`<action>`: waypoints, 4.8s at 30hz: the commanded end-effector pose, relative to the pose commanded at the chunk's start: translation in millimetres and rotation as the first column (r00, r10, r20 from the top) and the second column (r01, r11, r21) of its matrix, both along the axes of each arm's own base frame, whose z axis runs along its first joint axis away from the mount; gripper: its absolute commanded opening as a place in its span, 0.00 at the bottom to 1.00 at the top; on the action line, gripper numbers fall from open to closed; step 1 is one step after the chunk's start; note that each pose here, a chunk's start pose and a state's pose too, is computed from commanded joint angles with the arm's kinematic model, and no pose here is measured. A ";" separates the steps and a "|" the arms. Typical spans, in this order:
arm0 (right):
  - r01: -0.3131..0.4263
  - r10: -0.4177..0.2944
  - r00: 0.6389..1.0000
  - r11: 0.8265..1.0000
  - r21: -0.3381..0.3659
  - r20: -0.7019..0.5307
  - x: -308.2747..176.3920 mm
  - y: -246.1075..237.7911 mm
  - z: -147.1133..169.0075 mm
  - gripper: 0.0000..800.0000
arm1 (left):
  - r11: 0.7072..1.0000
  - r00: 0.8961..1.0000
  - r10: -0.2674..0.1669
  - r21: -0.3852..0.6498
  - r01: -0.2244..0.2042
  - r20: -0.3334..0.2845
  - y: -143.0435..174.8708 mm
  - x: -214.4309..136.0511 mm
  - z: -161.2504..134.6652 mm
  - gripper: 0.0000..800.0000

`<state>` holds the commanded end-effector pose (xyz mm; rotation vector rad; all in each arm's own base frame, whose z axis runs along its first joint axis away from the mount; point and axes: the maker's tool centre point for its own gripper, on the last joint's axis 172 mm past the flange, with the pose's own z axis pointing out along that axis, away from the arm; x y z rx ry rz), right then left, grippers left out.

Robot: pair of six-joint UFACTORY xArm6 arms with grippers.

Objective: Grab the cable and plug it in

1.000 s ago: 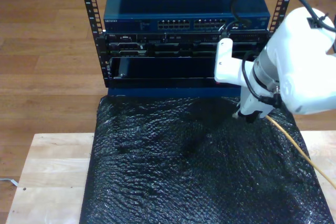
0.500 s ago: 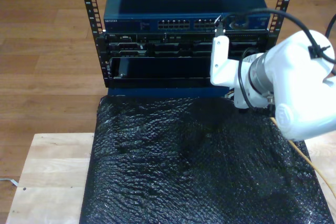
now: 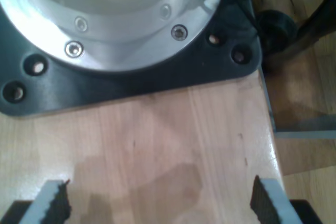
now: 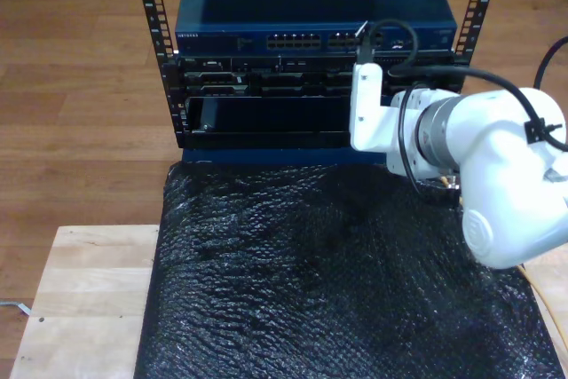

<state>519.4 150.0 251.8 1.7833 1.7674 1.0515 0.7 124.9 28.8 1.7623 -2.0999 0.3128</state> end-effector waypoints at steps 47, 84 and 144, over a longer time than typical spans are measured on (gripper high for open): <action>-0.099 0.101 0.856 0.995 -0.031 0.507 34.0 5.2 51.7 0.00 | 1.000 1.000 0.000 0.000 0.000 0.000 0.4 0.1 0.1 1.00; -0.204 0.233 0.850 0.972 -0.113 0.472 -5.7 45.8 32.2 0.00 | 1.000 1.000 0.000 -0.001 0.000 0.000 0.0 0.0 0.2 1.00; 0.046 0.025 0.719 0.995 -0.084 0.694 103.2 21.8 61.4 0.00 | 1.000 1.000 0.000 0.000 0.000 0.000 0.4 0.1 0.1 1.00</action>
